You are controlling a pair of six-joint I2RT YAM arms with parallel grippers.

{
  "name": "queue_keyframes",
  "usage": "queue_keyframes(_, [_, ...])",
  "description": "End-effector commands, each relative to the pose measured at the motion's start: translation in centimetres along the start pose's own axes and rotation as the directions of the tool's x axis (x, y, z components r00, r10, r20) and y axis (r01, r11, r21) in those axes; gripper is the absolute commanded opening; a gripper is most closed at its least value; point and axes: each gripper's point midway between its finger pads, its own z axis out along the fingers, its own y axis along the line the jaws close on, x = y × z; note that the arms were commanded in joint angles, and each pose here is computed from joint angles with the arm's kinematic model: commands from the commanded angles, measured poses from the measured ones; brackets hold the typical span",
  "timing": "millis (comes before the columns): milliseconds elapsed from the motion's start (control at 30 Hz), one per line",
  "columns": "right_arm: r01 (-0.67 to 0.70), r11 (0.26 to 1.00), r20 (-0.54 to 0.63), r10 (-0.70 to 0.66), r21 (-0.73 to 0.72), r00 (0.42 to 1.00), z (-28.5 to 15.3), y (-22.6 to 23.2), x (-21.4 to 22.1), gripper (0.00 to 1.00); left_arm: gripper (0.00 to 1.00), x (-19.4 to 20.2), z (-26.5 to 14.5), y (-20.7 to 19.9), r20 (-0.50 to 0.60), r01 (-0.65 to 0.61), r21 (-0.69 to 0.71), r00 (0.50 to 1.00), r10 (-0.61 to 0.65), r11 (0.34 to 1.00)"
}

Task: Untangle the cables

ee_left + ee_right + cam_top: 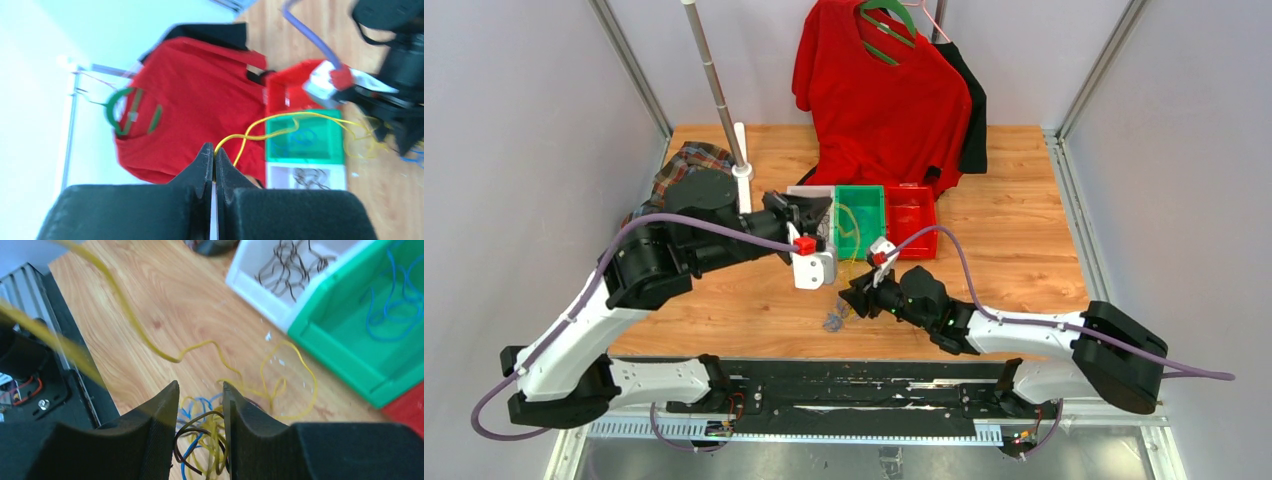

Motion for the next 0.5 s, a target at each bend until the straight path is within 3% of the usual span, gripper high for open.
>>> queue_keyframes(0, [-0.062, 0.996, 0.001, 0.062, 0.059, 0.998, -0.7, -0.9, 1.9, 0.38, 0.01, -3.0, -1.7, 5.8, 0.060, -0.066, -0.143, 0.995, 0.075, 0.988])
queue_keyframes(133, [-0.092, 0.992, -0.027, 0.095, 0.090, 0.995, -1.5, -1.7, 4.2, 0.38, 0.01, -5.5, -3.4, 11.1, 0.109, -0.054, -0.302, 0.990, 0.090, 0.952])
queue_keyframes(300, [-0.120, 0.987, -0.062, 0.127, 0.107, 0.990, -2.7, -2.1, 6.1, 0.39, 0.01, -8.5, -5.6, 16.6, 0.167, -0.068, -0.519, 0.970, 0.179, 0.852])
queue_keyframes(400, [-0.118, 0.986, -0.058, 0.125, 0.116, 0.990, -3.1, -2.2, 5.8, 0.42, 0.01, -9.9, -6.3, 18.5, 0.190, -0.069, -0.582, 0.957, 0.218, 0.810])
queue_keyframes(467, [-0.108, 0.988, -0.046, 0.113, 0.106, 0.992, -3.6, -2.0, 4.5, 0.44, 0.01, -10.3, -5.7, 18.5, 0.196, -0.083, -0.569, 0.953, 0.232, 0.818])
